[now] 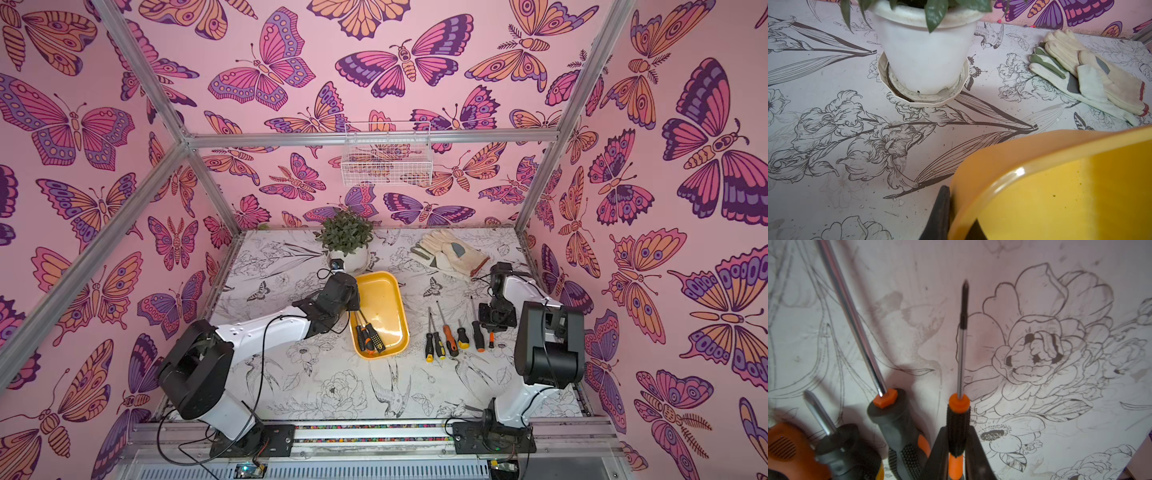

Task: Take out the screwdriver from the storage box
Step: Place the screwdriver at the center of the board.

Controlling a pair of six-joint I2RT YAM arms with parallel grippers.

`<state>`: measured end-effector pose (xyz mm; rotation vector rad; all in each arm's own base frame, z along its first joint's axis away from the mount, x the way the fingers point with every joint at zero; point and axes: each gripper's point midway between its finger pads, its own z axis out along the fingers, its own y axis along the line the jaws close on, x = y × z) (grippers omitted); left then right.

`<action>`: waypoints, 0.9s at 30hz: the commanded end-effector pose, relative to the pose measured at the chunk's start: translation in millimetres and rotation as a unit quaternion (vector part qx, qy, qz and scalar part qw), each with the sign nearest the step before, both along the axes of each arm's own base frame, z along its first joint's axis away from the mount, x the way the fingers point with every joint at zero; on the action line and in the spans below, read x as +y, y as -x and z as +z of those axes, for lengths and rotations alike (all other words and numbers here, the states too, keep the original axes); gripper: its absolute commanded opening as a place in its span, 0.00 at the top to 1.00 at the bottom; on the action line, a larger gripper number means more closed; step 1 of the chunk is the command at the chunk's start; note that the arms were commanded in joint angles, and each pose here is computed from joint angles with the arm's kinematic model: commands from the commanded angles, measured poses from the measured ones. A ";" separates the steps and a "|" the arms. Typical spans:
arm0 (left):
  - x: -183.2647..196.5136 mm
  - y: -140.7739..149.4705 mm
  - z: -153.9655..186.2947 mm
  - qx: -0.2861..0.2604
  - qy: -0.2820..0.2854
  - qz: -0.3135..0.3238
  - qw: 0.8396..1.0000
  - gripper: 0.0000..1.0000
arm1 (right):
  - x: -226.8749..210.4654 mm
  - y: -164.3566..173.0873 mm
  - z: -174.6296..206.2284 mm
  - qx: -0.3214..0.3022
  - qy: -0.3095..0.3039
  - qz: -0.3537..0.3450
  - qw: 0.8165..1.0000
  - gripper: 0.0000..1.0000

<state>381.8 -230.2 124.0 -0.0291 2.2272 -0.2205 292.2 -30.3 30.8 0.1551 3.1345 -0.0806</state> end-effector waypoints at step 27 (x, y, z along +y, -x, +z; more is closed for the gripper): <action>3.6 -1.1 13.0 -0.017 0.013 0.002 1.000 1.00 | 7.8 -12.3 -10.1 0.009 -0.030 0.003 0.999 0.83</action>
